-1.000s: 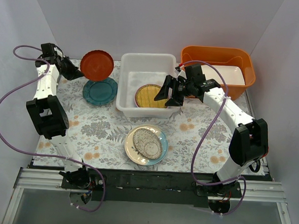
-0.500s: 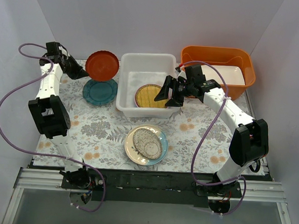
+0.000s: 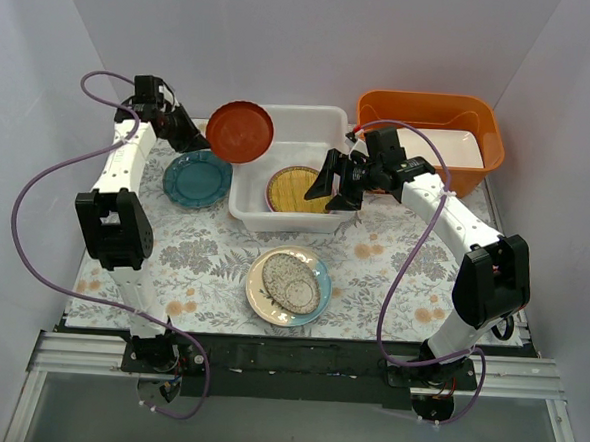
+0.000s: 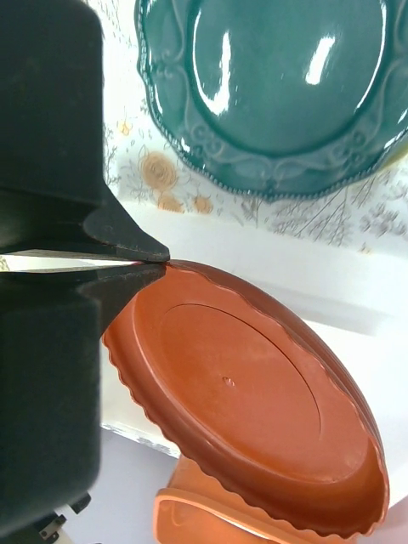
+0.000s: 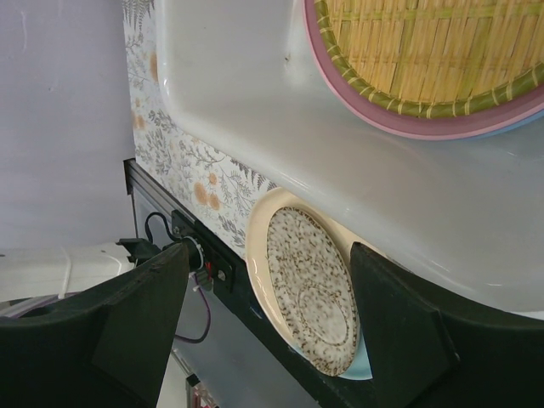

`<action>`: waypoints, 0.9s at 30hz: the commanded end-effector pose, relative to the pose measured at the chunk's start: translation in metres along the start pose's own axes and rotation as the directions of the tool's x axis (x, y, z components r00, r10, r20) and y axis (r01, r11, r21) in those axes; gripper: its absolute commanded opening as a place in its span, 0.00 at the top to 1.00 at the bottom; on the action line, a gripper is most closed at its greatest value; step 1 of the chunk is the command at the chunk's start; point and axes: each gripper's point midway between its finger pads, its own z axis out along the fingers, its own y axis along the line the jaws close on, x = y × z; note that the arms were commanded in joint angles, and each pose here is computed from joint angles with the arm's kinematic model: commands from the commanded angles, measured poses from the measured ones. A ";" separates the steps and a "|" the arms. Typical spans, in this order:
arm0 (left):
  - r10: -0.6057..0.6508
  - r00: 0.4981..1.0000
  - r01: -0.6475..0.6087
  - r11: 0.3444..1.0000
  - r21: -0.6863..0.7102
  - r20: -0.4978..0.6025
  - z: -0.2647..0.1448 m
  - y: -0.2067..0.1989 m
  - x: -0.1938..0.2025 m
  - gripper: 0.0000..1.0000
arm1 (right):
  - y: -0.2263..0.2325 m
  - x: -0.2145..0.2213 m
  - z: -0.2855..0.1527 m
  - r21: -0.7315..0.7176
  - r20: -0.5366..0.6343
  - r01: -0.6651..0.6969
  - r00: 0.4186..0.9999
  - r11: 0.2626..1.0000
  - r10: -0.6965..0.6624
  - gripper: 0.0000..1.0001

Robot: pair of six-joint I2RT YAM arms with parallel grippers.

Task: Place the plates into the plastic bin on the countertop
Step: Place the plate in the plastic bin.

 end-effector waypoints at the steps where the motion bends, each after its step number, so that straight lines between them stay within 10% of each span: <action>1: 0.027 1.000 -0.027 0.999 0.026 0.013 -0.006 -0.025 0.004 1.00 | 0.017 -0.006 -0.013 -0.036 0.045 0.065 0.997 0.997 -0.063 0.17; 27: 0.138 0.980 -0.129 0.989 0.070 -0.146 0.038 -0.084 0.088 1.00 | 0.017 -0.006 -0.014 -0.035 0.050 0.070 0.996 0.997 -0.068 0.17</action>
